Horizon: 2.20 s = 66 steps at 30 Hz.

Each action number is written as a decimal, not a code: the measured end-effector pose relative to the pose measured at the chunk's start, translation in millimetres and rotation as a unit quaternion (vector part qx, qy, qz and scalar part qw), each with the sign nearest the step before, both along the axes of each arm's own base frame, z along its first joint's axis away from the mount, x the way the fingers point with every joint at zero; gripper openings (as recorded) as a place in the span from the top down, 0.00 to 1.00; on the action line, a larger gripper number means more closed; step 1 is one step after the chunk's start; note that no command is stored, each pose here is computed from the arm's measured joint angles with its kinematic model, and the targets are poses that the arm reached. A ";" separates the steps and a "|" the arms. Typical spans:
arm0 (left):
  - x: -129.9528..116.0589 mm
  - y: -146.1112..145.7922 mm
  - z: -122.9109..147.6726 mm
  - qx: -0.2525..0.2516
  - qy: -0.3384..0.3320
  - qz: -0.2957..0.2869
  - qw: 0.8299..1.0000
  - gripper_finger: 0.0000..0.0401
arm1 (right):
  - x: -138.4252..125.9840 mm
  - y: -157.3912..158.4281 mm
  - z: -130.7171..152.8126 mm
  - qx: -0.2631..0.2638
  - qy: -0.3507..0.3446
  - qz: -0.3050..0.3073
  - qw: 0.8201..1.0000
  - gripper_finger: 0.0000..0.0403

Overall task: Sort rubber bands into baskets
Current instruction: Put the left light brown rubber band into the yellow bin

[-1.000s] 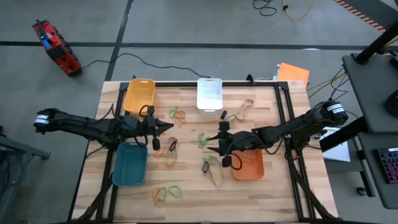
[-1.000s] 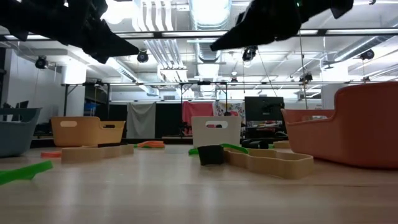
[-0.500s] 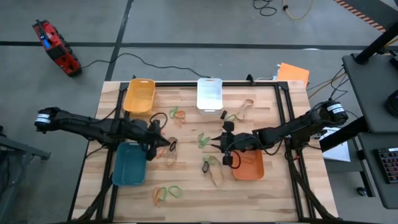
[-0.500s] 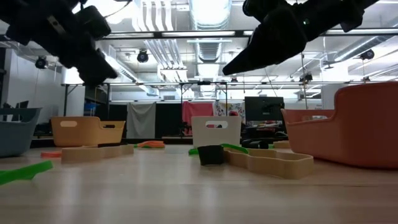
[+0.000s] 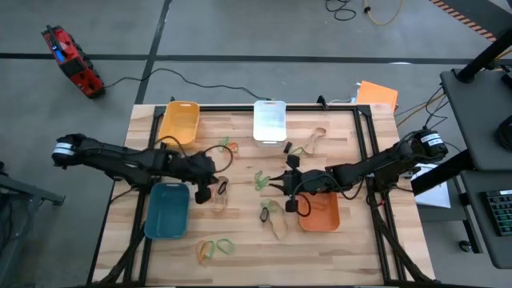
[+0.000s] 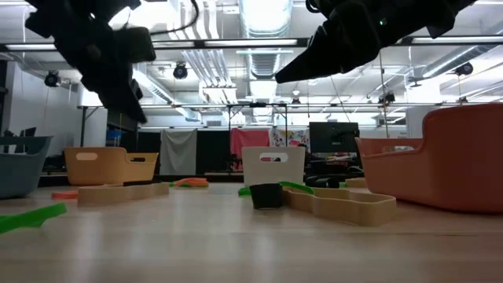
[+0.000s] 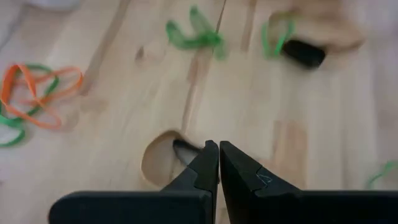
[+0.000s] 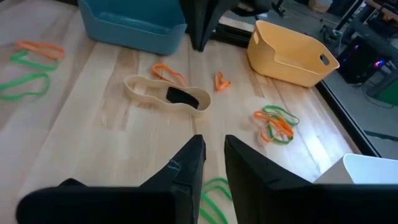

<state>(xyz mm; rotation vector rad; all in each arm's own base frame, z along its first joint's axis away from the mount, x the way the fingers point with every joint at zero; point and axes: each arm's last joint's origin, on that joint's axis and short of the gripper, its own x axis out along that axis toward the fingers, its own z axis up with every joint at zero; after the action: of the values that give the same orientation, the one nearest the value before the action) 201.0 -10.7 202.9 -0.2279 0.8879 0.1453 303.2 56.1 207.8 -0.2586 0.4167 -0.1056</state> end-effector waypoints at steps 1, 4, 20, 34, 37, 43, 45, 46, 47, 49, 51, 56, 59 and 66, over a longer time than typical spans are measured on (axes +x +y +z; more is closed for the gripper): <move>1.1 0.1 -4.0 0.006 0.015 -0.003 1.000 1.00 | 0.0 0.0 0.0 0.000 0.000 0.000 1.000 0.86; 7.7 1.7 -11.3 0.028 0.036 -0.002 0.999 1.00 | -0.1 0.0 -0.3 0.000 0.001 0.000 1.000 0.86; 22.1 22.3 -39.6 0.075 0.109 -0.007 0.991 0.83 | -0.7 -0.1 -1.5 0.018 0.005 -0.007 1.000 0.85; 31.8 31.6 -66.6 0.090 0.155 -0.020 0.984 0.71 | -1.1 -0.2 -2.6 0.027 0.006 -0.011 1.000 0.85; 33.7 31.7 -72.1 0.091 0.163 -0.025 0.982 0.74 | -1.1 -0.2 -2.5 0.027 0.006 -0.011 1.000 0.85; 35.4 31.2 -74.7 0.087 0.165 -0.030 0.982 0.91 | -1.1 -0.1 -2.5 0.027 0.006 -0.011 1.000 0.84; 35.1 31.2 -73.5 0.087 0.163 -0.029 0.982 0.97 | -1.1 -0.1 -2.5 0.027 0.006 -0.011 1.000 0.84; 34.7 31.4 -72.7 0.088 0.161 -0.028 0.983 0.98 | -1.1 -0.1 -2.5 0.027 0.006 -0.011 1.000 0.84; 34.2 31.6 -71.8 0.090 0.160 -0.026 0.983 0.99 | -1.1 -0.1 -2.5 0.027 0.006 -0.011 1.000 0.84; 33.0 32.0 -69.7 0.095 0.159 -0.026 0.982 0.99 | -1.1 -0.1 -2.5 0.027 0.006 -0.011 1.000 0.84; 32.8 32.0 -66.6 0.098 0.151 -0.027 0.983 1.00 | -1.1 -0.1 -2.5 0.027 0.006 -0.011 1.000 0.84; 31.1 32.0 -56.3 0.105 0.130 -0.028 0.986 1.00 | -1.2 -0.2 -2.7 0.027 0.007 -0.011 1.000 0.84; 30.6 32.0 -44.6 0.109 0.110 -0.029 0.987 1.00 | -1.2 -0.2 -2.8 0.027 0.007 -0.011 1.000 0.85; 27.2 32.3 -8.2 0.135 0.072 -0.034 0.988 1.00 | -1.5 -0.2 -3.4 0.027 0.009 -0.011 1.000 0.84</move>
<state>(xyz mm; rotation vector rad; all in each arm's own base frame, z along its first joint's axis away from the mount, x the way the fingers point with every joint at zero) 228.2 21.6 194.8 0.0662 1.0067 0.2184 301.7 55.9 204.4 -0.2024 0.4391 -0.1143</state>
